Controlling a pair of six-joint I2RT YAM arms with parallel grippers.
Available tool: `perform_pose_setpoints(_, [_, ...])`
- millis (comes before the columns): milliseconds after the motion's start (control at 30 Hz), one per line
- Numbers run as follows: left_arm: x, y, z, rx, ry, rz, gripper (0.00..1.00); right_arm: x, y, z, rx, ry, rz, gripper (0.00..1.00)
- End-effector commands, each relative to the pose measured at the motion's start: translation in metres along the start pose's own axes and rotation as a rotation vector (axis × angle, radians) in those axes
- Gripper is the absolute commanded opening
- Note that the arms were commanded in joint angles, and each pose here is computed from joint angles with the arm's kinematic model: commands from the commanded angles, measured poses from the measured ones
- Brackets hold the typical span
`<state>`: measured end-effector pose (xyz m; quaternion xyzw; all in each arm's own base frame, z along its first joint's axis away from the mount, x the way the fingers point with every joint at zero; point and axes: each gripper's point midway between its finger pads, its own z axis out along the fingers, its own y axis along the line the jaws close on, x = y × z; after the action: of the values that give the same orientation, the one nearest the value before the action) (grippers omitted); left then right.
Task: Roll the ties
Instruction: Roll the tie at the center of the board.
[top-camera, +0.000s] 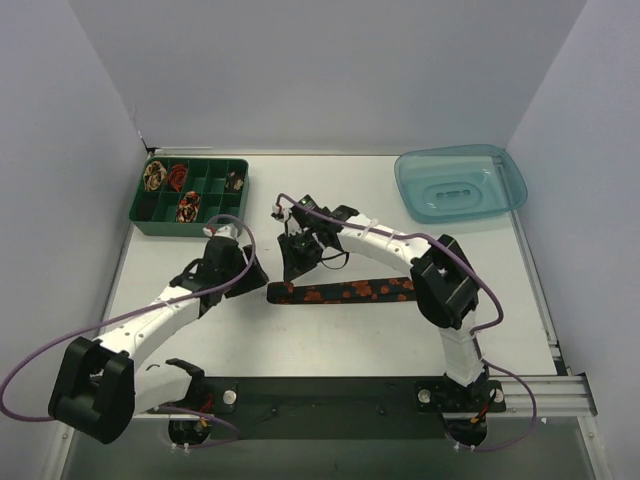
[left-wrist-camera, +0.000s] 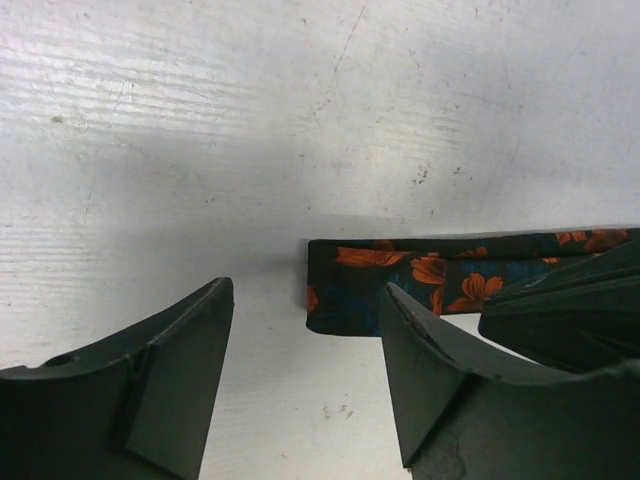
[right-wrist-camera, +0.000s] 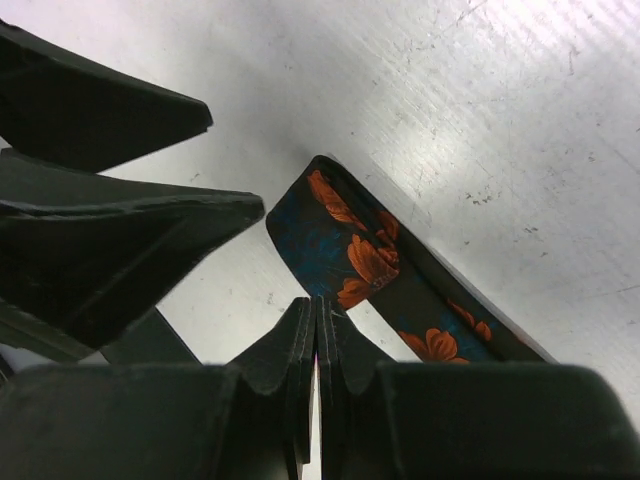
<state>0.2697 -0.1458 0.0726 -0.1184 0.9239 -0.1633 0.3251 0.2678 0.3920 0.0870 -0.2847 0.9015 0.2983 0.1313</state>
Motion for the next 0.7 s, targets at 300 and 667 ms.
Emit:
perform_pose_setpoints(300, [0.006,-0.015,0.009,0.352,0.045,-0.204,0.72,0.036,-0.013,0.032,0.039,0.117,0.02,0.03])
perform_pose_setpoints(667, [0.024,-0.018,0.02,0.423,0.069,-0.244,0.72,0.058,-0.028,0.041,0.077,0.158,0.041,0.03])
